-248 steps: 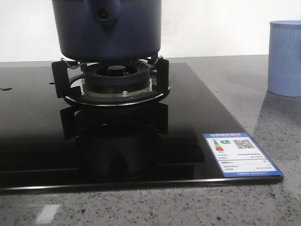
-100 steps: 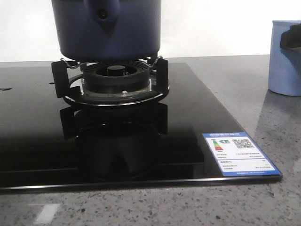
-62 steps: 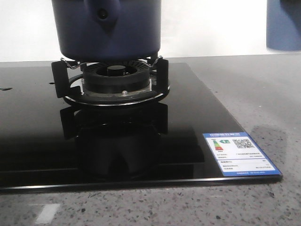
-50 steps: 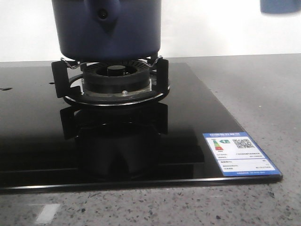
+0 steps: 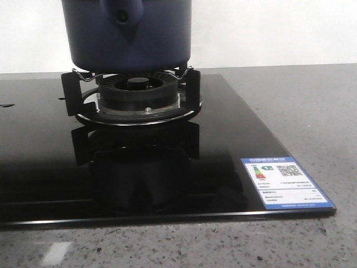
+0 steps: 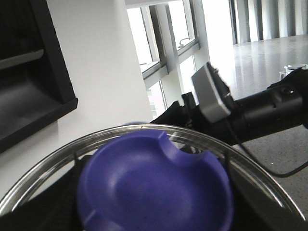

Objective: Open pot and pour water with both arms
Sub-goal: 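Tilt the held cup over the open pot with the right gripper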

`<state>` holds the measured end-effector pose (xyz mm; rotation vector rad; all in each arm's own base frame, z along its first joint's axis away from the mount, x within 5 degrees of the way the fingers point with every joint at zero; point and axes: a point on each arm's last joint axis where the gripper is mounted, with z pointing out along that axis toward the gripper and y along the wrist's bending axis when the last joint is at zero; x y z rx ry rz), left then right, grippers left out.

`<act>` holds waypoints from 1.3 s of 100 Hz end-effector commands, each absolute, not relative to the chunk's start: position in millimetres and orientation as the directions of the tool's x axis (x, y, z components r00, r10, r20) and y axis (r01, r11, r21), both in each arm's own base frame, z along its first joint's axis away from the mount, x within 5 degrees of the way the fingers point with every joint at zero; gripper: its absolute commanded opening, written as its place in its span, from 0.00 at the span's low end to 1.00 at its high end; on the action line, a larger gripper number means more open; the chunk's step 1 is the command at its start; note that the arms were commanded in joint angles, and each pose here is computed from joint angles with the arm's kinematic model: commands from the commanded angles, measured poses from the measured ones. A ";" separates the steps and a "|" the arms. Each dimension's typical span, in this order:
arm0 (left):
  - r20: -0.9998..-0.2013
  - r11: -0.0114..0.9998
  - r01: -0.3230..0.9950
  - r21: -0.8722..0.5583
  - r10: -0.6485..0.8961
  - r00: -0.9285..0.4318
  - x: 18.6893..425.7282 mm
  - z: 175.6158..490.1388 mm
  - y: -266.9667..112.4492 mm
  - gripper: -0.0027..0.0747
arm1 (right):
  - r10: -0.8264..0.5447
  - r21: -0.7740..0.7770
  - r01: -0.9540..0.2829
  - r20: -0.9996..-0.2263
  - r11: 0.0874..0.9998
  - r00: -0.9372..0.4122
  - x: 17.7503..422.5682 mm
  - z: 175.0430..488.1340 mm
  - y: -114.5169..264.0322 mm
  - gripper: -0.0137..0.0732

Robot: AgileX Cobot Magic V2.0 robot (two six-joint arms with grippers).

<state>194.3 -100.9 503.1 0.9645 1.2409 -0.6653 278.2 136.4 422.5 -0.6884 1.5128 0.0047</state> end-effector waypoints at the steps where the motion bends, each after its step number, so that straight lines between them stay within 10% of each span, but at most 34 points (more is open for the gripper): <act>1: -0.957 0.498 0.836 0.230 -0.042 0.289 172.2 530.4 -96.2 0.41 | -0.417 -0.479 -0.392 -0.878 0.786 0.236 276.8 452.2 149.5 0.43; 130: -0.931 0.530 0.786 0.318 0.018 0.364 146.9 538.5 -90.8 0.41 | -0.822 -0.950 -0.211 -0.305 0.229 0.481 316.9 410.8 210.8 0.43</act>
